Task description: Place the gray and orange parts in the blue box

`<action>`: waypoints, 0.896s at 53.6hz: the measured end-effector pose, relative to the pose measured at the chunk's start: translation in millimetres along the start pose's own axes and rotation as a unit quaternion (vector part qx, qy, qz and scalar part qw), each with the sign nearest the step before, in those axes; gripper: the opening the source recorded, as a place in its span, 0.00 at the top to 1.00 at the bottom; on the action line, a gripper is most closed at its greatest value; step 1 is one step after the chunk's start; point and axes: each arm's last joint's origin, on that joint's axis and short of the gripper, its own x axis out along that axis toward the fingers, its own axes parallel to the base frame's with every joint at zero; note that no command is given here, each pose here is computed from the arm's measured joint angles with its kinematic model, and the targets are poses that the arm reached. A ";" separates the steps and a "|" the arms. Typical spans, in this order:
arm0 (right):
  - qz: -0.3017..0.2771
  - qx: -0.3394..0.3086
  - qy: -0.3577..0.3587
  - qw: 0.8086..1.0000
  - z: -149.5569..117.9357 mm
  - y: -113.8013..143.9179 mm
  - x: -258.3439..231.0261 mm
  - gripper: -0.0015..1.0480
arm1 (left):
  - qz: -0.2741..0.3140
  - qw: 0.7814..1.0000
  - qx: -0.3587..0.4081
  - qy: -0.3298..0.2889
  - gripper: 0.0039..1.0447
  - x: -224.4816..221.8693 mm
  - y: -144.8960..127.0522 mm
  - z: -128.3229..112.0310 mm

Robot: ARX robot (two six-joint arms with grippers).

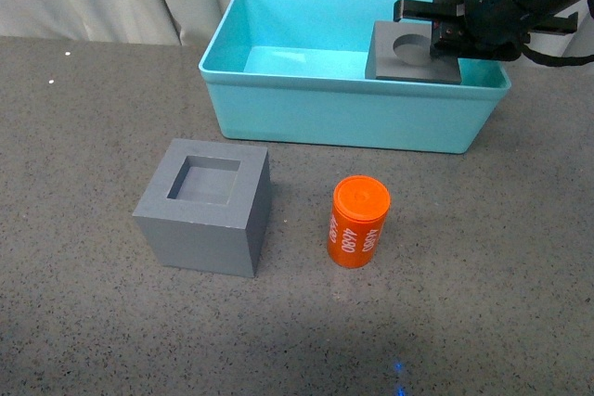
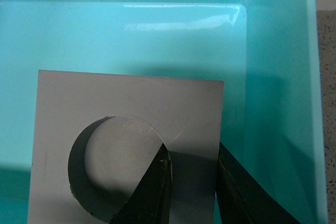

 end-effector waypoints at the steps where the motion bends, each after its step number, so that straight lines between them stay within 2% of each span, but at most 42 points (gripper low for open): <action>1: 0.000 0.000 0.001 1.000 -0.3 -0.1 0.6 0.84 | 0.000 1.000 0.000 0.000 0.06 0.0 0.0 0.0; 19: -0.006 -0.007 0.016 1.000 -0.3 -1.6 11.1 0.84 | 0.000 1.000 0.000 0.000 0.06 0.0 0.0 0.0; 21: -0.006 -0.012 0.016 1.000 -0.3 -1.6 11.1 0.82 | 0.000 1.000 0.000 0.000 0.06 0.0 0.0 0.0; 34: 0.008 -0.003 -0.043 0.999 8.2 -3.3 -11.7 0.45 | 0.000 1.000 0.000 0.000 0.06 0.0 0.0 0.0; 41: 0.016 -0.004 -0.092 0.996 13.4 -3.3 -41.5 0.28 | 0.000 1.000 0.000 0.000 0.06 0.0 0.0 0.0; 45: 0.011 -0.009 -0.138 0.990 13.7 -4.6 -71.6 0.13 | 0.000 1.000 0.000 0.000 0.06 0.0 0.0 0.0; 48: 0.008 -0.013 -0.156 0.988 11.0 -5.5 -83.7 0.08 | 0.000 1.000 0.000 0.000 0.06 0.0 0.0 0.0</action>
